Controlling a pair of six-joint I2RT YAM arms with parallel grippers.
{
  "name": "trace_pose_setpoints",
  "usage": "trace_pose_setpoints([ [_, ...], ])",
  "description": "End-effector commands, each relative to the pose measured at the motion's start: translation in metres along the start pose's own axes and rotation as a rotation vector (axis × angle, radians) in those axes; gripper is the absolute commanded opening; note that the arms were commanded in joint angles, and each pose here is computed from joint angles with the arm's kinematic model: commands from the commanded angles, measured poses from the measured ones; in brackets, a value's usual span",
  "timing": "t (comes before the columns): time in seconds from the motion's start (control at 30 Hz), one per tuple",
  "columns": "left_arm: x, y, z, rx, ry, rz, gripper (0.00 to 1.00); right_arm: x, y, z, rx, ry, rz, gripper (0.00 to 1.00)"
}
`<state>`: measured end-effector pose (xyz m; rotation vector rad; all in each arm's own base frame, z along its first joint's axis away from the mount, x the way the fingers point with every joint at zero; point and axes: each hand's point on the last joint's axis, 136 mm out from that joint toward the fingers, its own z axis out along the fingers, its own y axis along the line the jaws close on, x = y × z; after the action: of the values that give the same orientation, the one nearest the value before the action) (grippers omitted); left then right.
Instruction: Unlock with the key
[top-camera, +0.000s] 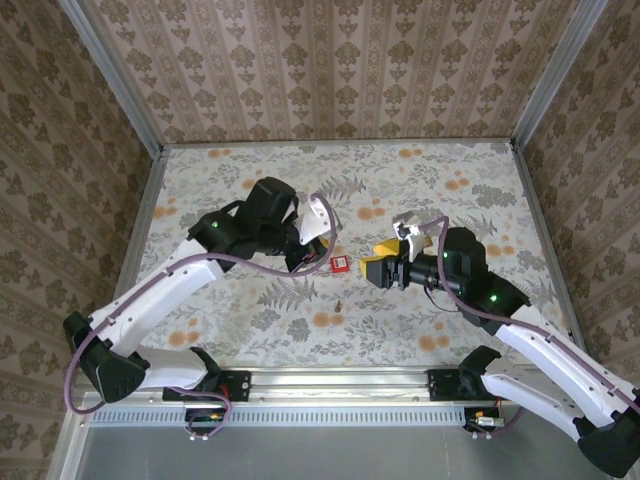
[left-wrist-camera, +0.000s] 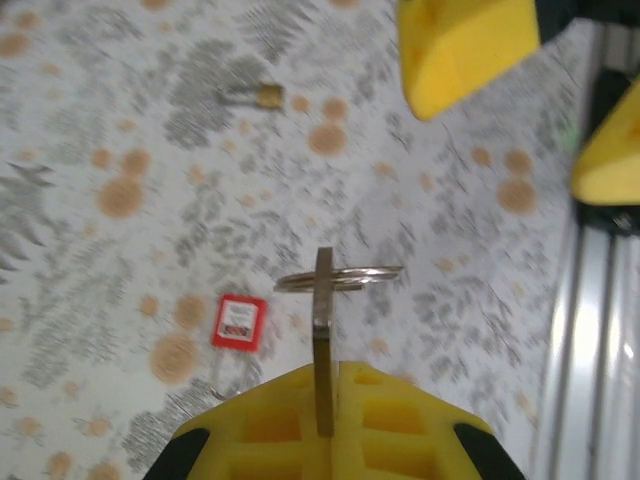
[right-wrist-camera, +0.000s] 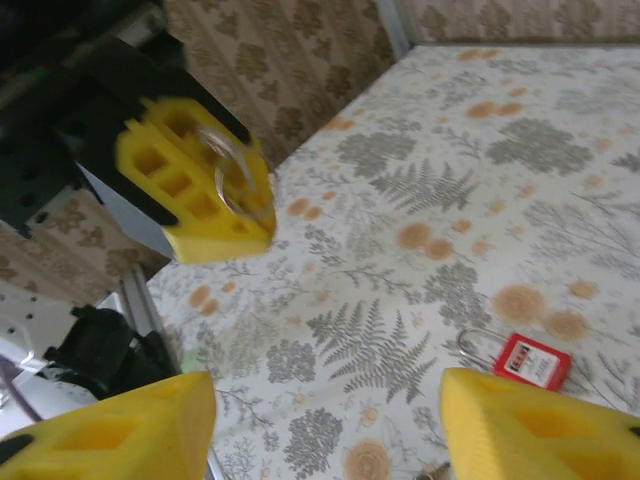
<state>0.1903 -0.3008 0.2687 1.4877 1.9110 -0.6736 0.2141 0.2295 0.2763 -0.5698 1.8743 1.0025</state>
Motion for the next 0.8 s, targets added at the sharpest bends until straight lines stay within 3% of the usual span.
trace_pose_setpoints([
  [0.0, 0.026, -0.030, -0.005, 0.177, 0.124, 0.005, 0.00, -0.016, 0.025, 0.000, -0.130, -0.050, -0.087, 0.51],
  [0.1, 0.022, -0.038, -0.003, 0.242, 0.122, 0.001, 0.00, -0.015, 0.026, 0.004, -0.141, -0.029, -0.099, 0.45],
  [0.53, 0.012, -0.044, 0.008, 0.310, 0.076, -0.010, 0.00, -0.016, 0.047, 0.023, -0.270, -0.005, -0.091, 0.47],
  [0.77, 0.008, -0.049, 0.011, 0.351, 0.055, -0.018, 0.00, -0.018, 0.050, 0.030, -0.289, -0.007, -0.088, 0.40],
])
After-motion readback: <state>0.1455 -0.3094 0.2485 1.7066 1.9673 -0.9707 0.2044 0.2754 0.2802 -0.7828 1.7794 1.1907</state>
